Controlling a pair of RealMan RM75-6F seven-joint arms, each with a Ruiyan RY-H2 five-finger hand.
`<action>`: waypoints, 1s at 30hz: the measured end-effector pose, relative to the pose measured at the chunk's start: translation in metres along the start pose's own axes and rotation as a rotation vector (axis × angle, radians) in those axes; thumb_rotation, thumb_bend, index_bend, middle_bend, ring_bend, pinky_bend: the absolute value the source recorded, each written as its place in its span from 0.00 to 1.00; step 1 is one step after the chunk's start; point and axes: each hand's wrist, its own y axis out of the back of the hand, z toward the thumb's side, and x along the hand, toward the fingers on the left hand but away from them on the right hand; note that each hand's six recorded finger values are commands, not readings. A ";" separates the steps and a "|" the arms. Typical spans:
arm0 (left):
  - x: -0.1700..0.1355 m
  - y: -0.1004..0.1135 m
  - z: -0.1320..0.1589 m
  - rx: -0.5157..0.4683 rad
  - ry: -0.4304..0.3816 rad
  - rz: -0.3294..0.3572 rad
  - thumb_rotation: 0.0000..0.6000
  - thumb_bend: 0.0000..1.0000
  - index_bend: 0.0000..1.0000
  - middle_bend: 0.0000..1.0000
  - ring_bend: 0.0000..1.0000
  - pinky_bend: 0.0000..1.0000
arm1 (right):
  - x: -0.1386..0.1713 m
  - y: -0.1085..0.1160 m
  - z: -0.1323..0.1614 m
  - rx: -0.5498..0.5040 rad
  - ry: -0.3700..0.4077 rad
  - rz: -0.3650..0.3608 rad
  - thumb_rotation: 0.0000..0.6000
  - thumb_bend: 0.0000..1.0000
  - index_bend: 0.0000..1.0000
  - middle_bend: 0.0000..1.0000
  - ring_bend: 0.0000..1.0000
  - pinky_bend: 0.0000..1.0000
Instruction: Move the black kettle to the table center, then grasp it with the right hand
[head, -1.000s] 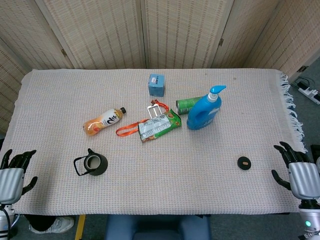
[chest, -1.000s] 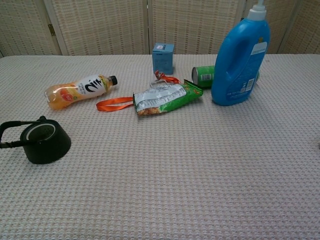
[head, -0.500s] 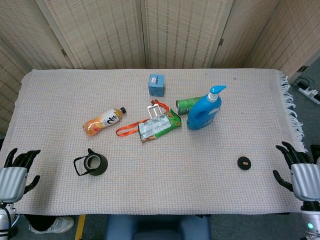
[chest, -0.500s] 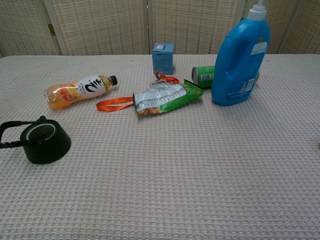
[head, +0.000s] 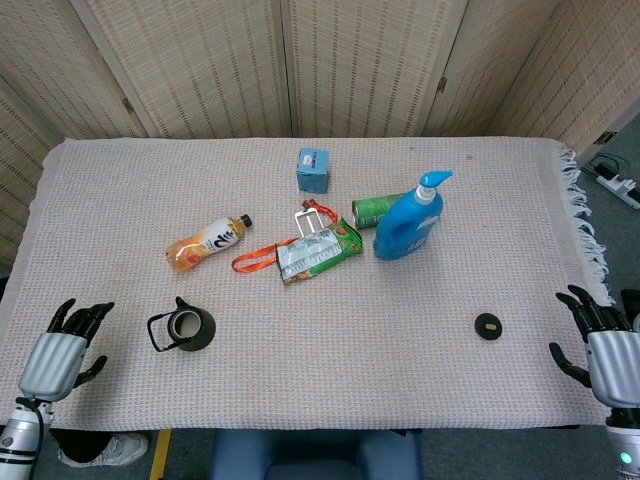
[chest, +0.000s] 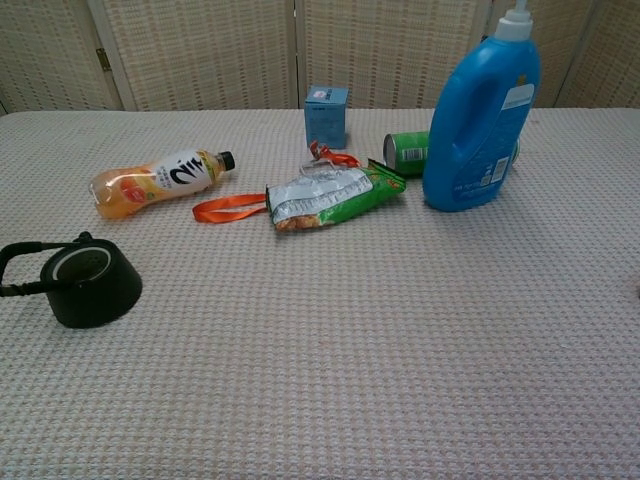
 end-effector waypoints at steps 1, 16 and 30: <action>0.001 -0.003 0.001 0.002 -0.010 -0.003 1.00 0.23 0.07 0.12 0.16 0.06 | 0.000 0.001 0.000 0.000 0.000 -0.002 1.00 0.31 0.19 0.18 0.30 0.27; 0.018 -0.032 0.014 0.057 -0.067 -0.066 1.00 0.23 0.07 0.09 0.13 0.05 | 0.003 0.004 -0.001 -0.002 -0.005 -0.010 1.00 0.31 0.19 0.18 0.30 0.27; 0.033 -0.044 0.021 0.035 -0.090 -0.056 1.00 0.23 0.14 0.09 0.14 0.07 | 0.004 0.004 -0.002 -0.005 -0.010 -0.012 1.00 0.31 0.19 0.18 0.30 0.27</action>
